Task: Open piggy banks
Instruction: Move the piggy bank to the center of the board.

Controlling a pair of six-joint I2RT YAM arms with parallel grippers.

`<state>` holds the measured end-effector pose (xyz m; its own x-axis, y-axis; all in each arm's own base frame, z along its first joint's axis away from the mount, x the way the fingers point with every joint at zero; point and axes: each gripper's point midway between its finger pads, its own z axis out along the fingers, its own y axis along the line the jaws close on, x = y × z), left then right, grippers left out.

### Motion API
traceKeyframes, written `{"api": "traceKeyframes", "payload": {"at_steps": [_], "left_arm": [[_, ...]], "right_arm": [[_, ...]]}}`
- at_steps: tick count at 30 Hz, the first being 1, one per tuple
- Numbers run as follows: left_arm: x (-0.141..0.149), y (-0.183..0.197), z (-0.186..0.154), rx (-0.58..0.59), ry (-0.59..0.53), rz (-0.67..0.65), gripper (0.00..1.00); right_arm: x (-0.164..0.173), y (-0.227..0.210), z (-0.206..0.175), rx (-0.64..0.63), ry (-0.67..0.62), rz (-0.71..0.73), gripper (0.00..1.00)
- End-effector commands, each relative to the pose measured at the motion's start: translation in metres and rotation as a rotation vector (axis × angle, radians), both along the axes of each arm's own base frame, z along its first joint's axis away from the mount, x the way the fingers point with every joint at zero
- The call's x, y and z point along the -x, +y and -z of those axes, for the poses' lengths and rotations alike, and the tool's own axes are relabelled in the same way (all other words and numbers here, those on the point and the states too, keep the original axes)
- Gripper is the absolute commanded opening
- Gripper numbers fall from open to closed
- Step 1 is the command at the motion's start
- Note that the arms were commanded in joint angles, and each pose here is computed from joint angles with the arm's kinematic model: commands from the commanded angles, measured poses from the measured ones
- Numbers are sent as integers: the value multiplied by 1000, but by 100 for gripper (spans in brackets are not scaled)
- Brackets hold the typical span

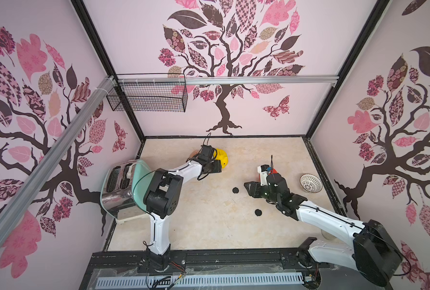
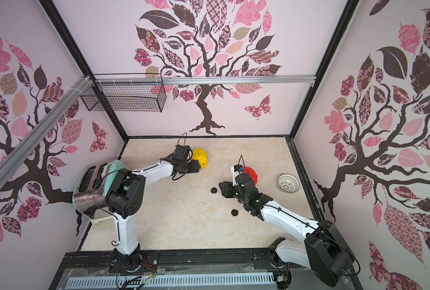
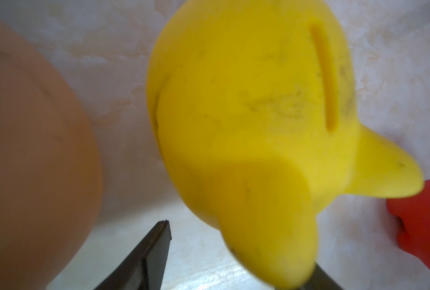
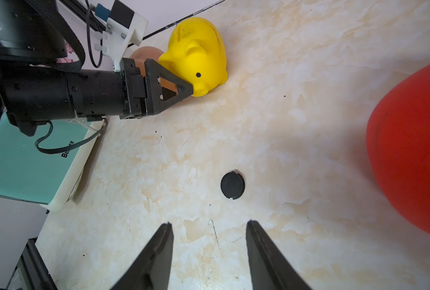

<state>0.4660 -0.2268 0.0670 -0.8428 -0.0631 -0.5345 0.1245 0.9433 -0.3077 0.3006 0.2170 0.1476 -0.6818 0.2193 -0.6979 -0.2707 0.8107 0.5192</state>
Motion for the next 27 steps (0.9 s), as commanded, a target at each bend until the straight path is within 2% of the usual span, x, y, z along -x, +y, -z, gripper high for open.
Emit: {"api": "traceKeyframes", "payload": {"at_steps": [1, 8, 11, 16, 19, 23, 25, 27], "left_arm": [[3, 10, -5, -62, 1, -7, 66], [13, -10, -42, 47, -49, 54, 68], [23, -14, -64, 82, -87, 66, 70], [61, -15, -108, 102, -198, 70, 75], [89, -16, -124, 94, -265, 78, 81], [121, -18, -126, 127, -303, 101, 88], [130, -18, -124, 165, -298, 110, 90], [138, -21, -119, 197, -294, 134, 90]], "right_arm": [[-2, -5, -5, 16, -14, 16, 52], [-7, -19, -14, 68, -41, 67, 53], [-12, -40, -19, 126, -50, 151, 53], [-27, -95, -18, 207, 2, 325, 58], [-37, -124, -21, 202, 21, 401, 68], [-54, -149, -19, 250, 55, 463, 93], [-65, -156, -11, 240, 95, 462, 97], [-76, -158, 0, 183, 142, 434, 97]]}}
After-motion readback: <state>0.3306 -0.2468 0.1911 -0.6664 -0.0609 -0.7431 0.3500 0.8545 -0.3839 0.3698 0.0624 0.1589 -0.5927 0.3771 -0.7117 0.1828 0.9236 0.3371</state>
